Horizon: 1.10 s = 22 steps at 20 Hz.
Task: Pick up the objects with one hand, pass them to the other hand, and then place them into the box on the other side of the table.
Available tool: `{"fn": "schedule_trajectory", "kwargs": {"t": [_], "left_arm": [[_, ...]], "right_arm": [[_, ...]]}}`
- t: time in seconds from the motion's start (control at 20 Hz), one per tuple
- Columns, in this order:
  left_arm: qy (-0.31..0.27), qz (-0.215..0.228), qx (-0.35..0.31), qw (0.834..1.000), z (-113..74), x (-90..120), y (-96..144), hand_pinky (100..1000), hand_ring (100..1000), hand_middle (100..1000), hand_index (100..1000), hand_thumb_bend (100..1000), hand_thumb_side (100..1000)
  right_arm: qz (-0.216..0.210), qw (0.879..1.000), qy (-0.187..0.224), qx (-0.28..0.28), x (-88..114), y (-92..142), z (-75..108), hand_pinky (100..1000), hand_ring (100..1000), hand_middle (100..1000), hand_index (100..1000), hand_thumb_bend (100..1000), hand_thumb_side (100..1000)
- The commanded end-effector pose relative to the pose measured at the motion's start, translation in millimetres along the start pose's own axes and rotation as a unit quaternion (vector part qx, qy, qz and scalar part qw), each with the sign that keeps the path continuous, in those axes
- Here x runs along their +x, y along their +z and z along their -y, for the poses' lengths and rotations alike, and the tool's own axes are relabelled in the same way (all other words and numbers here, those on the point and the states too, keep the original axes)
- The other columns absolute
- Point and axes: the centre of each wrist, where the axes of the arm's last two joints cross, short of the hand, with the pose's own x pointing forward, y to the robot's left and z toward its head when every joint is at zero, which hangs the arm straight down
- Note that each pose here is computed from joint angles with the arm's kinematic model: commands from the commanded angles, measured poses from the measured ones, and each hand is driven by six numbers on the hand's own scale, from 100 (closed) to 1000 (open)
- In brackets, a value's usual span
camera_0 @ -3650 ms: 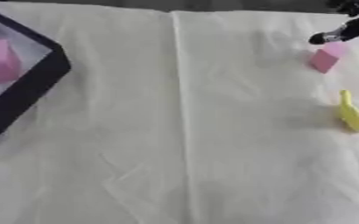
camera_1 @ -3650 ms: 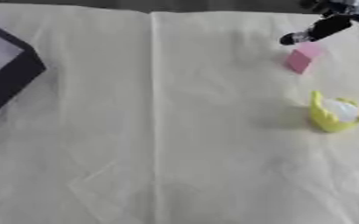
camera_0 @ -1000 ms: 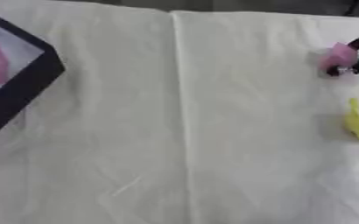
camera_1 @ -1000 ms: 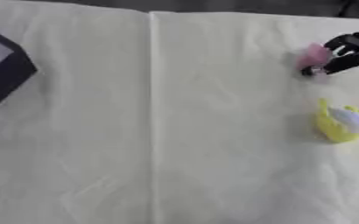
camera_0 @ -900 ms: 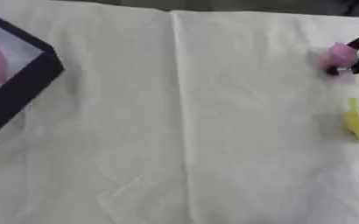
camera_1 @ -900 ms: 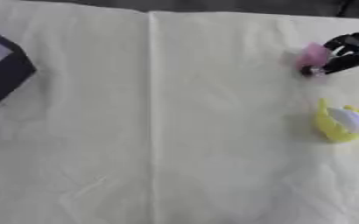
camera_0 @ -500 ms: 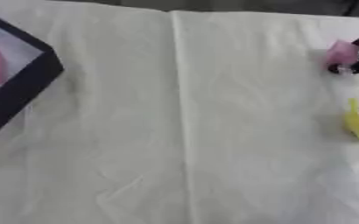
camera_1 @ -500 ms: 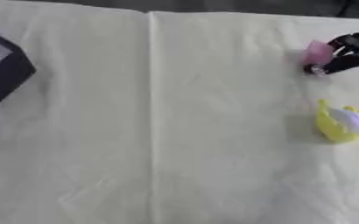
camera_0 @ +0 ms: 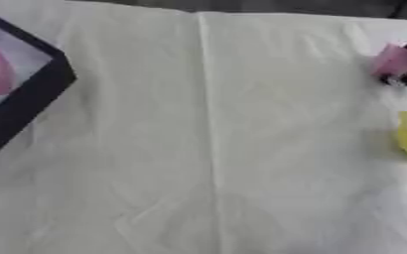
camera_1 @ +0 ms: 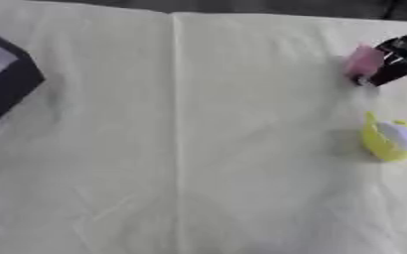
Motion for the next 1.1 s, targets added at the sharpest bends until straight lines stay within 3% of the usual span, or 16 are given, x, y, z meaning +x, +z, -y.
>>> {"fn": "schedule_trajectory", "kwargs": {"t": [0.05, 0.6, 1.1], "left_arm": [[-0.018, 0.007, 0.018, 1.0, -16.4, 3, -3, 721, 702, 686, 743, 380, 448], [-0.019, 0.001, 0.014, 1.0, -14.7, -1, -2, 720, 701, 685, 742, 377, 451], [-0.018, -0.005, 0.009, 1.0, -13.0, -4, -1, 719, 700, 684, 741, 373, 453]], "right_arm": [[0.001, 1.0, 0.008, -0.027, -2, 8, 18.8, 870, 812, 626, 701, 394, 100], [0.031, 0.999, -0.01, -0.039, 10, 11, 25.5, 854, 770, 570, 650, 399, 100], [0.088, 0.995, -0.022, -0.042, 24, 23, 31.5, 857, 761, 563, 645, 397, 100]]}}
